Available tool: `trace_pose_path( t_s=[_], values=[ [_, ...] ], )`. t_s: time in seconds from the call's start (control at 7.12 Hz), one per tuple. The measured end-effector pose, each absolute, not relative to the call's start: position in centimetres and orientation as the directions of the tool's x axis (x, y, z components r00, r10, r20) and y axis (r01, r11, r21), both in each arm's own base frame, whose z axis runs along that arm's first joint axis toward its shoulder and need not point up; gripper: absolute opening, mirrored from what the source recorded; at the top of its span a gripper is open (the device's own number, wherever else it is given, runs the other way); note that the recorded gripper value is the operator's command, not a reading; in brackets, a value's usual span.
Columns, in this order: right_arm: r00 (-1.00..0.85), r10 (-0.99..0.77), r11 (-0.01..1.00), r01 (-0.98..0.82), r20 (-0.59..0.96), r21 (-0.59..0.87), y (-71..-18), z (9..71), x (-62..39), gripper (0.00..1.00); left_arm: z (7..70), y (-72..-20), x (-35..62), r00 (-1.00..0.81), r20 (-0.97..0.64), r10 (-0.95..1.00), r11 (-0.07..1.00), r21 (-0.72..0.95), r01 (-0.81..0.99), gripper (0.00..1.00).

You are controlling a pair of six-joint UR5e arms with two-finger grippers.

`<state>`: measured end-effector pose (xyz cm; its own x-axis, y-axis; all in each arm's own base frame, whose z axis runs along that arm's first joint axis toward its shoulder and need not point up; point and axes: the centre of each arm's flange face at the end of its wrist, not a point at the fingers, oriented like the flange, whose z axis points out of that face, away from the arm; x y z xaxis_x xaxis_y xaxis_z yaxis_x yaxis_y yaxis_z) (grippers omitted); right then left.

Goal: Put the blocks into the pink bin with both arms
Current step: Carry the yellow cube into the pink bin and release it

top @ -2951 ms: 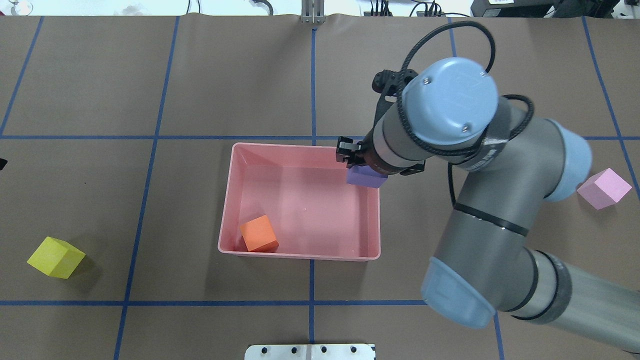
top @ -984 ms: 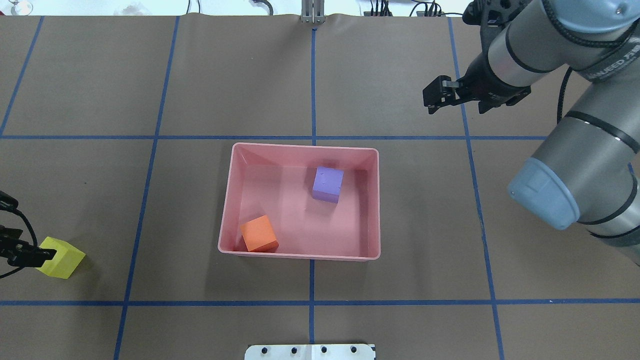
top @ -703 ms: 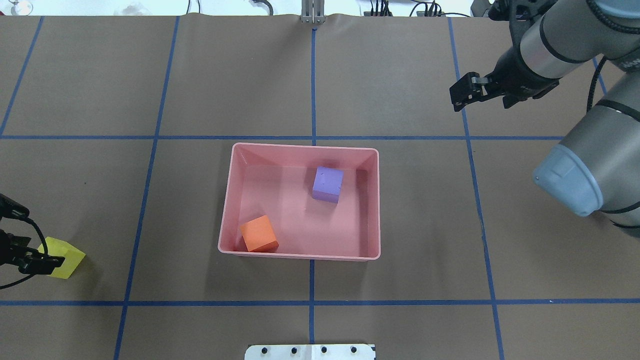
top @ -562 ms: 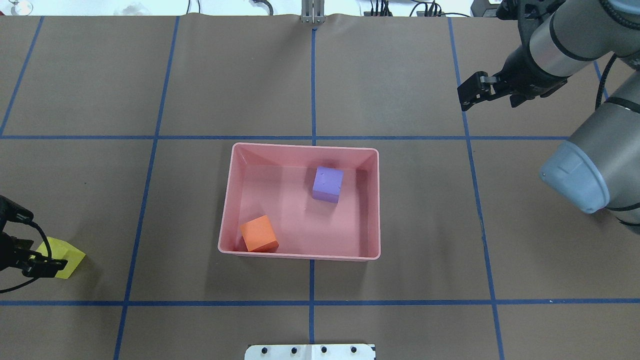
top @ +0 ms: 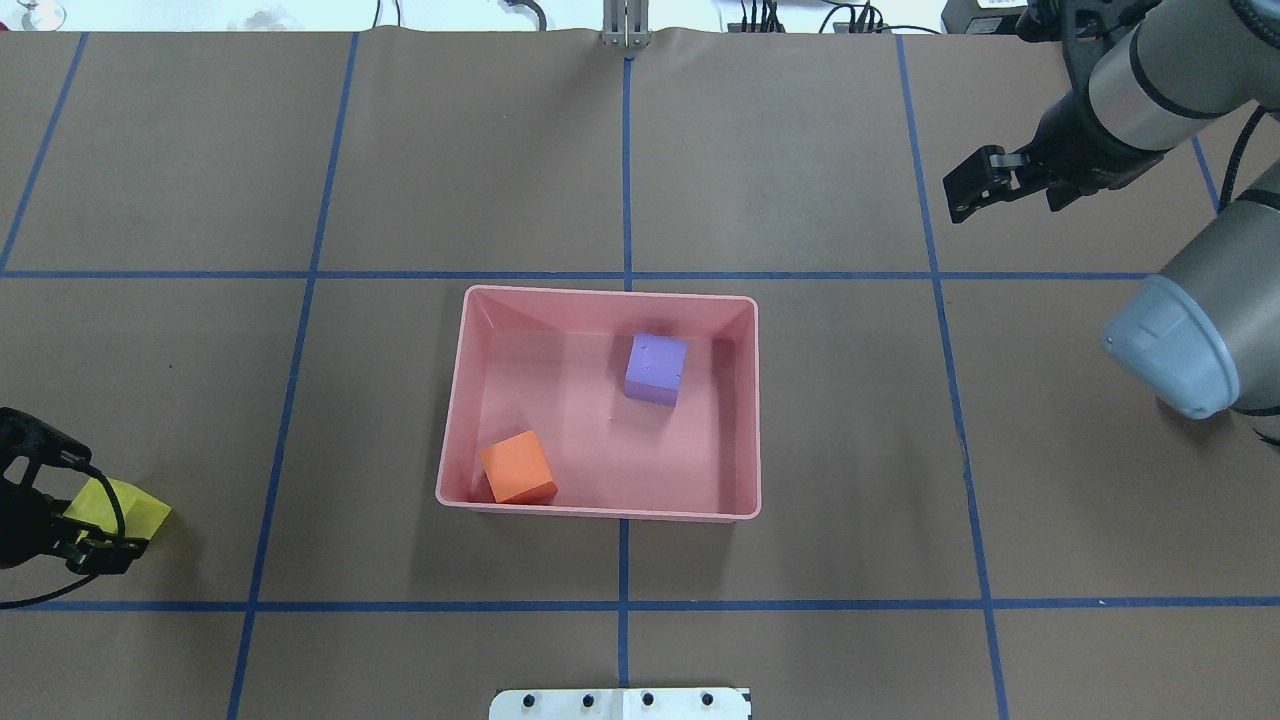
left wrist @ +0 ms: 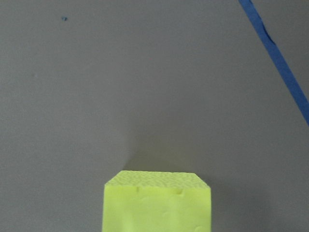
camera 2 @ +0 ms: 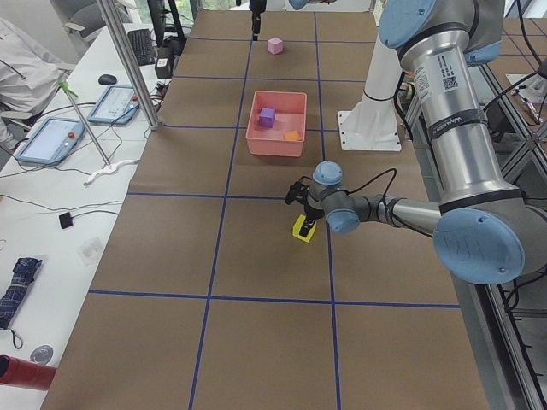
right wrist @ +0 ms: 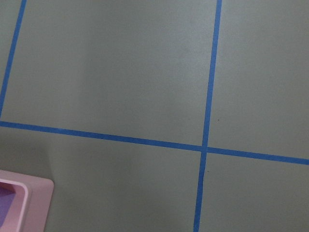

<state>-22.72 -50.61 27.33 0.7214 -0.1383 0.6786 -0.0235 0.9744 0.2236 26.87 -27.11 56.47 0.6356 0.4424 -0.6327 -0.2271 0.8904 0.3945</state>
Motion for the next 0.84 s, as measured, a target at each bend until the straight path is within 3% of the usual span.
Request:
trace_pose_path(
  t_s=[0.14,0.42,0.56,0.84],
  values=[
    [0.727,-0.155,0.972,-0.009,0.669,0.234,-50.8,28.1,-22.0,1.0,56.7,-27.0,27.5,0.636,-0.634,0.44,0.892,0.388,-0.231,0.82],
    [0.724,-0.189,0.969,0.027,0.663,0.246,-51.1,29.7,-19.8,1.0,56.5,-27.1,28.4,0.629,-0.641,0.44,0.892,0.389,-0.228,0.48],
    [0.718,-0.207,0.967,0.046,0.664,0.252,-51.3,30.8,-18.0,1.0,55.5,-27.2,28.5,0.616,-0.652,0.442,0.892,0.393,-0.223,0.38],
    [0.711,-0.252,0.959,0.093,0.657,0.268,-51.8,34.3,-13.4,1.0,51.0,-27.7,27.9,0.578,-0.695,0.428,0.902,0.368,-0.227,0.33]
  ],
)
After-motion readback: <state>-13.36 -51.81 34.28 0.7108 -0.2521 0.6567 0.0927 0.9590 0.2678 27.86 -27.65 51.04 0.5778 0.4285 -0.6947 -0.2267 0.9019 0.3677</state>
